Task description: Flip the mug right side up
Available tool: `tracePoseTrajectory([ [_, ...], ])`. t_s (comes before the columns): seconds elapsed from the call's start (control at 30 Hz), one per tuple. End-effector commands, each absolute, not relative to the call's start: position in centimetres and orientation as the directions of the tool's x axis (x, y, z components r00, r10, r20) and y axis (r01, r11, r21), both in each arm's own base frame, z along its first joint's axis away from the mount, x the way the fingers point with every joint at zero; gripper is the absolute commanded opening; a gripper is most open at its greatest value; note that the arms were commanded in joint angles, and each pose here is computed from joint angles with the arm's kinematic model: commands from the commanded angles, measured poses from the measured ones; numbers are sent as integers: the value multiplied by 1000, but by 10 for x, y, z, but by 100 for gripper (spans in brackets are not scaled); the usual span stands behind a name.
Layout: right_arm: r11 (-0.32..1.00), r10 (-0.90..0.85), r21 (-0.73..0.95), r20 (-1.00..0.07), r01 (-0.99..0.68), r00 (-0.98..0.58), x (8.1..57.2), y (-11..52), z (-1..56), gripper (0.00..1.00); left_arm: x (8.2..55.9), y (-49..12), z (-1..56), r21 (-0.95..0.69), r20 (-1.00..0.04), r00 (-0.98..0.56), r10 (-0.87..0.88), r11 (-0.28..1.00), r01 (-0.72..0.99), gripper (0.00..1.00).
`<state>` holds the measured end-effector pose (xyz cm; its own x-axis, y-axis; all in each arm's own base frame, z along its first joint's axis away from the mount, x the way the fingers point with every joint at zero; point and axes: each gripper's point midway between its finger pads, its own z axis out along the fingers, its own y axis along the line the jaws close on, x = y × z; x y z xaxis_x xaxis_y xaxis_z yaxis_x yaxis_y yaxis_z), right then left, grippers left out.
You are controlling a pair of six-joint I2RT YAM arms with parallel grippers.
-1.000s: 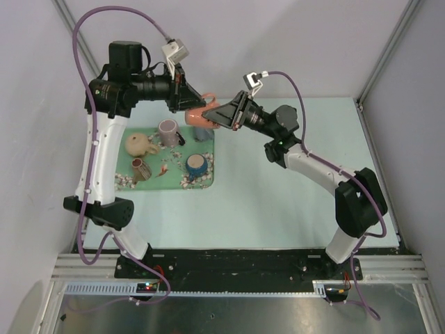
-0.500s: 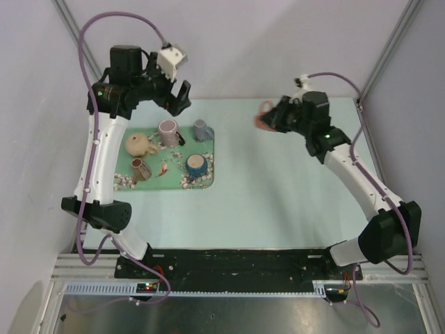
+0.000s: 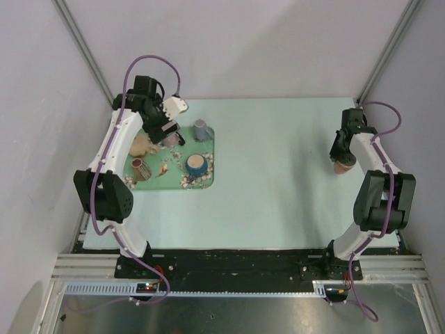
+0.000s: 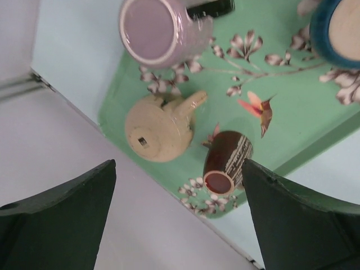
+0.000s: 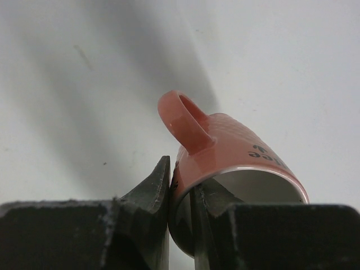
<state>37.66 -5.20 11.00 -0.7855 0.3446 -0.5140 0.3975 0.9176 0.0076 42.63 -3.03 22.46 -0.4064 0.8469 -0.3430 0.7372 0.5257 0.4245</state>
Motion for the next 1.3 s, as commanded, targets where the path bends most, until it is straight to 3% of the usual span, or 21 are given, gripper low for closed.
tracePoseTrajectory([
  [0.0, 916, 340, -22, -486, 400, -805, 378, -66, 92, 0, 420, -27, 210, 390, -341, -406, 848, 521, 759, 95],
  [0.1, 906, 360, -31, -464, 421, -809, 376, -72, 78, 0, 407, -52, 196, 269, -427, -436, 792, 571, 775, 93],
  [0.27, 891, 394, -28, -448, 453, -803, 376, -80, 64, 0, 382, -95, 174, 8, -560, -618, 552, 749, 662, 92],
  [0.53, 872, 441, 12, -451, 489, -776, 374, -83, 50, 1, 339, -131, 120, -101, -541, -742, 396, 845, 525, 89],
  [0.63, 874, 443, 22, -448, 485, -777, 375, -82, 48, 15, 337, -129, 102, -65, -533, -757, 379, 873, 483, 89],
  [0.73, 878, 440, 31, -449, 479, -778, 375, -80, 51, 42, 334, -135, 89, -64, -537, -763, 360, 884, 462, 89],
  [0.9, 881, 430, 48, -492, 470, -757, 373, -78, 77, 69, 338, -139, 78, -48, -551, -772, 317, 912, 408, 89],
  [1.1, 890, 401, 48, -557, 453, -728, 364, -76, 115, 75, 352, -132, 63, 4, -547, -778, 310, 930, 368, 71],
  [1.2, 897, 384, 55, -589, 439, -711, 361, -73, 133, 75, 353, -133, 56, 7, -532, -784, 319, 928, 373, 55],
  [1.27, 899, 379, 67, -615, 433, -692, 359, -71, 147, 78, 353, -132, 51, 11, -521, -789, 326, 927, 376, 51],
])
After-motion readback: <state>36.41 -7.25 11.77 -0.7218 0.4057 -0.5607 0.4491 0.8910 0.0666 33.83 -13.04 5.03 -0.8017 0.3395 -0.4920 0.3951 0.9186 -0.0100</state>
